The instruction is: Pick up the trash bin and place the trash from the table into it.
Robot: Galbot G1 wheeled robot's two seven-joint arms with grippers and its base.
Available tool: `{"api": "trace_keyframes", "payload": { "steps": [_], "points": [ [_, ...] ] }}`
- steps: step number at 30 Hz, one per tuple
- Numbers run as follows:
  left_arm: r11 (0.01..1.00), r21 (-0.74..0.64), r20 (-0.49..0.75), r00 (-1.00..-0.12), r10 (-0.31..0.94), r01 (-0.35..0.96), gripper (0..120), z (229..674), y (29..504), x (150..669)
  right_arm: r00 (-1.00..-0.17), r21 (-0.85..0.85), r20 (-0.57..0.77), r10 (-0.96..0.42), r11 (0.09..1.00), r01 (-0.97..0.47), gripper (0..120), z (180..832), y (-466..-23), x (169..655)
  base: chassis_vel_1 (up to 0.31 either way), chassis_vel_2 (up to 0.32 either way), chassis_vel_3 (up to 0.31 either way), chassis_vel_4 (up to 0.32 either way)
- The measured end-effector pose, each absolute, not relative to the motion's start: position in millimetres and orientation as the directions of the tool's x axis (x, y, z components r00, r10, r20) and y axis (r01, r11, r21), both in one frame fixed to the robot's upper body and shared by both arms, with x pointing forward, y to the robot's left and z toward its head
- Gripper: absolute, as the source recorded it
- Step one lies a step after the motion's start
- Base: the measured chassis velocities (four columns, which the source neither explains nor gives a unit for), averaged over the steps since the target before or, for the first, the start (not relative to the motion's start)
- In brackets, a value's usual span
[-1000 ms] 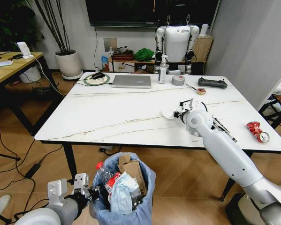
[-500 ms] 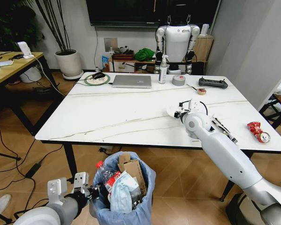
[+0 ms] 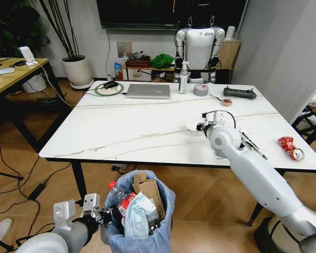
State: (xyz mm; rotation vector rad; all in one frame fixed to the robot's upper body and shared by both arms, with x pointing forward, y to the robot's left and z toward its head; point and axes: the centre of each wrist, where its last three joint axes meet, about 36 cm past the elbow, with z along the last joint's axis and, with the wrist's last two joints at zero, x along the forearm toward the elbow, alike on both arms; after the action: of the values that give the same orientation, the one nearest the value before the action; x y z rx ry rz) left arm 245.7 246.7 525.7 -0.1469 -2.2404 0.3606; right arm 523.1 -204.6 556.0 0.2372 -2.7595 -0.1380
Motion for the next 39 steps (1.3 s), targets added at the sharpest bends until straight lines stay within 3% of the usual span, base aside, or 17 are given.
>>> {"api": "trace_keyframes", "payload": {
  "steps": [7,11,17,26,34,39],
  "points": [
    [0.949,-0.314,0.725,-0.649,0.229,-0.016,0,527.1,245.8,247.6,-0.894,0.157,0.19,-0.407,0.911,-0.381,0,582.1,-195.3,464.2,0.0,0.0,0.0,0.0],
    [0.951,-0.309,0.722,-0.654,0.223,-0.017,0,528.4,246.7,248.8,-0.803,0.136,0.076,-0.591,0.804,-0.579,0,585.8,-190.9,422.2,0.0,0.0,0.0,0.0],
    [0.951,-0.31,0.719,-0.658,0.225,-0.013,0,529.2,246.2,250.0,-0.707,0.134,0.076,-0.704,0.709,-0.692,0,576.7,-180.6,379.7,0.0,0.0,0.0,0.0],
    [0.95,-0.313,0.721,-0.655,0.223,-0.021,0,528.4,245.6,249.1,-0.583,0.11,0.029,-0.812,0.582,-0.806,0,565.6,-168.6,357.7,0.0,0.0,0.0,0.0],
    [0.951,-0.306,0.725,-0.658,0.205,-0.041,0,528.3,247.0,248.6,-0.403,-0.032,-0.012,-0.915,0.403,-0.915,0,546.4,-161.6,343.5,0.0,0.0,0.0,0.0],
    [0.952,-0.302,0.727,-0.658,0.198,-0.047,0,528.3,247.3,248.6,-0.372,-0.102,0.012,-0.928,0.369,-0.924,0,539.7,-165.3,343.3,0.0,0.0,0.0,0.0]
  ]
}}
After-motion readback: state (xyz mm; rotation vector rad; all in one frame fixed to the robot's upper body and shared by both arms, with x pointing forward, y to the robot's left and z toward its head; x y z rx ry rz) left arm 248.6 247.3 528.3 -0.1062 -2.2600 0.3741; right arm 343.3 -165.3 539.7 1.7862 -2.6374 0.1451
